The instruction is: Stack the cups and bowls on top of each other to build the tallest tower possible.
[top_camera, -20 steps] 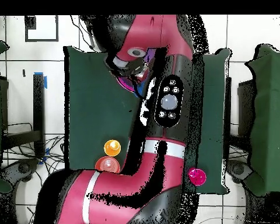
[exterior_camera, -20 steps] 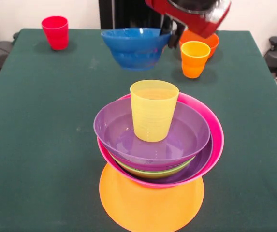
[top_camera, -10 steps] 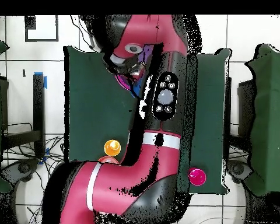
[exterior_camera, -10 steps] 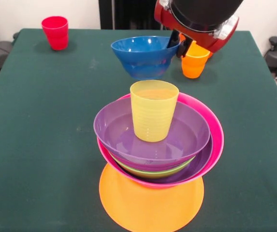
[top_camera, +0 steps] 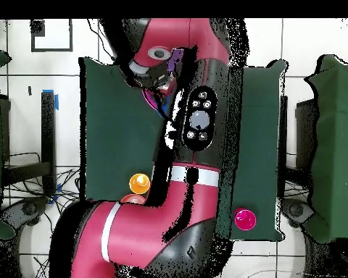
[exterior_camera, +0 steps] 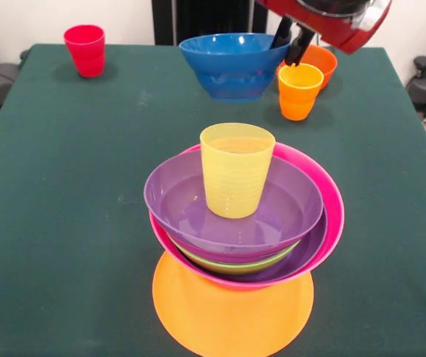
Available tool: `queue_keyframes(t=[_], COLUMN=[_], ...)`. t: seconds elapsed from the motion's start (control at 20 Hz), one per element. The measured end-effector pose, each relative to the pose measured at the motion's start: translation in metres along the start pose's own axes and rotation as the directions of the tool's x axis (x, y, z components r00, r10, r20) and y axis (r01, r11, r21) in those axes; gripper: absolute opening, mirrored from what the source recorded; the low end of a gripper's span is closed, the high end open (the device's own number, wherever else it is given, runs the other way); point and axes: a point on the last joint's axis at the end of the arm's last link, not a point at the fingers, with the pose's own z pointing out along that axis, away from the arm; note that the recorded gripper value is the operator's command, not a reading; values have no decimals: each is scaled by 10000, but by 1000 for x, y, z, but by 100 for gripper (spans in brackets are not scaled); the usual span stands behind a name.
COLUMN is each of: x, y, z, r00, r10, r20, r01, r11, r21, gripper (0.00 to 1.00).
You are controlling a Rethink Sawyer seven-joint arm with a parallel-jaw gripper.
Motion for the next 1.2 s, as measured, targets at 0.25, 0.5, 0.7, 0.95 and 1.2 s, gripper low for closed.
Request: queue_keyframes(t=[0.25,0.5,0.7,0.95,1.2], x=[1,-1,-2,-4,-6], y=[1,9,17,30,36], z=[-15,-23,-22,-12,1], r00=[9996,9985,9980,9985,9992], r10=[77,150,213,221,191], r20=[278,535,599,498,342], r01=[-75,-135,-189,-197,-179], r11=[9999,9995,9990,9987,9992], r21=[-72,-269,-395,-471,-365], gripper=[0,0,0,0,0])
